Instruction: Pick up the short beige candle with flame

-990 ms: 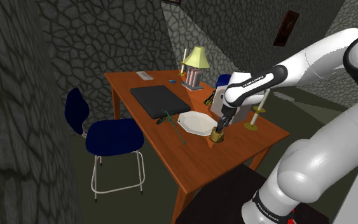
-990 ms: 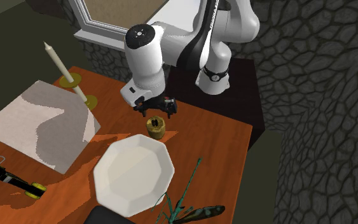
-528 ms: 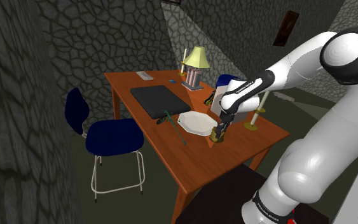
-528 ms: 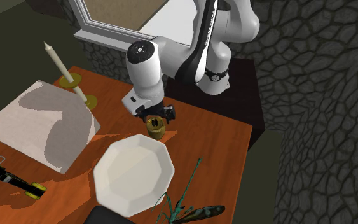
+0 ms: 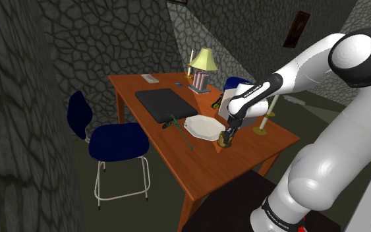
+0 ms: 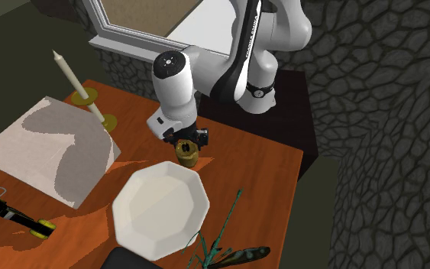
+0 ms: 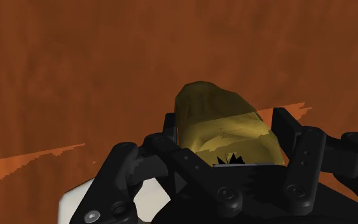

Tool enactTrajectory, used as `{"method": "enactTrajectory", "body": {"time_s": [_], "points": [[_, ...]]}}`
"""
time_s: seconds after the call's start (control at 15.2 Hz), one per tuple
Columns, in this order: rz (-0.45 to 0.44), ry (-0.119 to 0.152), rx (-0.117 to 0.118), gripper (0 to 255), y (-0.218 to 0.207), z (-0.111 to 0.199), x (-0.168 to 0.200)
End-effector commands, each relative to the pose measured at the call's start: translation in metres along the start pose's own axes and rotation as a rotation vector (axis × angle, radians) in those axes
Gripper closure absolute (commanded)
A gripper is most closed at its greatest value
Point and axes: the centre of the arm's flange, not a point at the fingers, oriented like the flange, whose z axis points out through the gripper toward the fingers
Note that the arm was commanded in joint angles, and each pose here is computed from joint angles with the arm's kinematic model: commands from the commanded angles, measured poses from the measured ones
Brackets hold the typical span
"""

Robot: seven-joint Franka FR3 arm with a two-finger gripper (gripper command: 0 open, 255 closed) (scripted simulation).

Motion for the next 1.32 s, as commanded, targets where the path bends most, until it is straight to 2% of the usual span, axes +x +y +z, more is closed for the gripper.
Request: {"method": "enactTrajectory", "body": {"time_s": [0.0, 0.2, 1.25], "points": [[-0.001, -0.002, 0.001, 255, -0.001, 0.001, 0.000], [-0.001, -0.002, 0.001, 255, -0.001, 0.001, 0.000], [-0.001, -0.002, 0.001, 255, -0.001, -0.079, -0.003]]}}
